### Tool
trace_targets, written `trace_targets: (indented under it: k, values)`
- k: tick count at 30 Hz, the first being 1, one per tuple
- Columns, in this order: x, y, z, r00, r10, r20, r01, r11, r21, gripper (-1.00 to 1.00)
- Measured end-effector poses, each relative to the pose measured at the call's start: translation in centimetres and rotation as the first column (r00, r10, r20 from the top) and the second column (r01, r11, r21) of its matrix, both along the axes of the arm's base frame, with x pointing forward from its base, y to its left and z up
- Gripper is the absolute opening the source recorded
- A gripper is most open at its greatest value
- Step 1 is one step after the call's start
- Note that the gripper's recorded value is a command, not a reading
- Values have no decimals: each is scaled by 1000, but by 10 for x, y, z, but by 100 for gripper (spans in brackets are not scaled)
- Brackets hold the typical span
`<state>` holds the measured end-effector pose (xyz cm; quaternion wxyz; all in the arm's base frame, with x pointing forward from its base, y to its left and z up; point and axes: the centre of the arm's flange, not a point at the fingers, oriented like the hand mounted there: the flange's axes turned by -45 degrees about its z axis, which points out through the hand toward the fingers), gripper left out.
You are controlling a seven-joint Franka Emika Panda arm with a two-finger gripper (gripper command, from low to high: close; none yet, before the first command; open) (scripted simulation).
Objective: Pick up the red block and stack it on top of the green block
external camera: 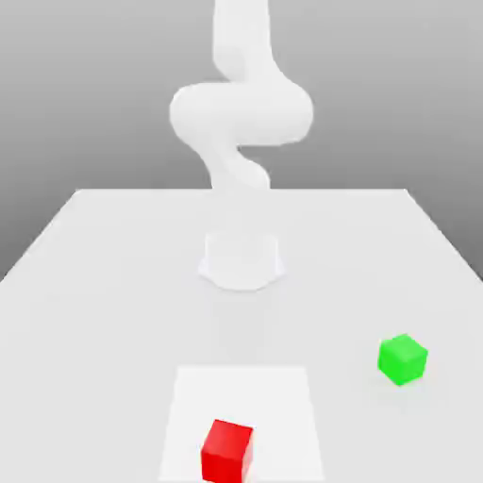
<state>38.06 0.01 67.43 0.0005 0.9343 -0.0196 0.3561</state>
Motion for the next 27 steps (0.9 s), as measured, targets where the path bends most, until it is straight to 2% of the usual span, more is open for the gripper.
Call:
trace_targets:
  k: [6,13,18,24,27]
  values:
    - [68,-4,-101,983,-59,-175,62,998,9,0]
    - [112,-11,-230,923,-117,-365,131,991,14,0]
    - [121,-15,-325,857,-150,-493,181,983,16,0]
    - [108,-17,-438,753,-174,-634,238,971,16,0]
    - [104,-17,-484,729,-178,-661,251,968,16,0]
